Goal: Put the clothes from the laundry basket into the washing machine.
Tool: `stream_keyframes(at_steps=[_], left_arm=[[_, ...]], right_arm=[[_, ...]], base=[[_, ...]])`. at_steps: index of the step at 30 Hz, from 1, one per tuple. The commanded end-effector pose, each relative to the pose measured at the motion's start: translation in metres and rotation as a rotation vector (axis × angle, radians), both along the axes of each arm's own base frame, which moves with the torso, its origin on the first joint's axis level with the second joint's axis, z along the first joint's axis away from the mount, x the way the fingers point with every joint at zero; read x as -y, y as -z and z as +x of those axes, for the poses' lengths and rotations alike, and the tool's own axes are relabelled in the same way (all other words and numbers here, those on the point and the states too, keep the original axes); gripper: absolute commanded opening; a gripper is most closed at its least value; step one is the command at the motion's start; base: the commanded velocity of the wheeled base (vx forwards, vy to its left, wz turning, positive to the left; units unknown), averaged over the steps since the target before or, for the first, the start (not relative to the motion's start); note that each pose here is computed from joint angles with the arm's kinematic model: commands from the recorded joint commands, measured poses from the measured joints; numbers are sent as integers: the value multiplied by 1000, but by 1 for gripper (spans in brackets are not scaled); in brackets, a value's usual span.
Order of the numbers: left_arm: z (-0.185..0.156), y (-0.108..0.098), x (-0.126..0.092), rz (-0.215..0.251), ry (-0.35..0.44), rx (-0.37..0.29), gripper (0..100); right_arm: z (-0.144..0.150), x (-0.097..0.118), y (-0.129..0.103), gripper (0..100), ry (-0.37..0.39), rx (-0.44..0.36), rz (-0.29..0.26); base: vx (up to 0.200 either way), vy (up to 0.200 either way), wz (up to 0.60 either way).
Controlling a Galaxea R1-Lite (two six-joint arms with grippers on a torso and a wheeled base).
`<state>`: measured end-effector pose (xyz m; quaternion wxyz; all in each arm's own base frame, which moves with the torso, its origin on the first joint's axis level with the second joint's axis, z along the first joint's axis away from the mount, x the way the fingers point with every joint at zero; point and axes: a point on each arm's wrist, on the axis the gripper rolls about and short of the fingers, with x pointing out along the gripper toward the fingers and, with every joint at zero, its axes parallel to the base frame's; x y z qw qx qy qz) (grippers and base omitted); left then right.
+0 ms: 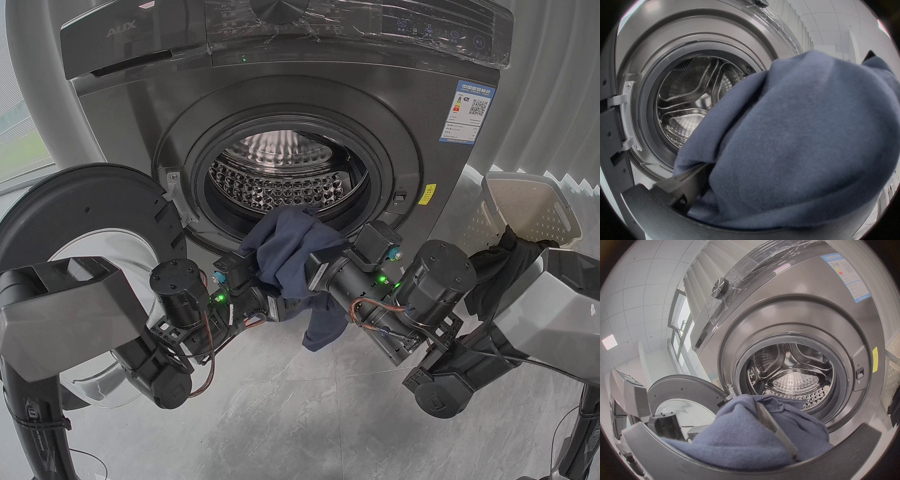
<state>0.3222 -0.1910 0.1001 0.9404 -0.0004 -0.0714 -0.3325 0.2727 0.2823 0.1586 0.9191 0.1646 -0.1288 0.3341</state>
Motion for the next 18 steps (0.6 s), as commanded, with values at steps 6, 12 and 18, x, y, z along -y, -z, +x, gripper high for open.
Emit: stream_keyframes(at_steps=[6,12,18], left_arm=[[17,9,5,-27,-41,-7,0],[20,-5,-7,-83,-119,5,0],[3,-25,-12,-99,-109,27,0]], right_arm=[[-2,-1,0,0,-5,-2,2],[8,20,2,0,49,-22,-6],[15,28,7,0,75,-37,-19]], base=[[0,0,0],[0,0,0],[0,0,0]])
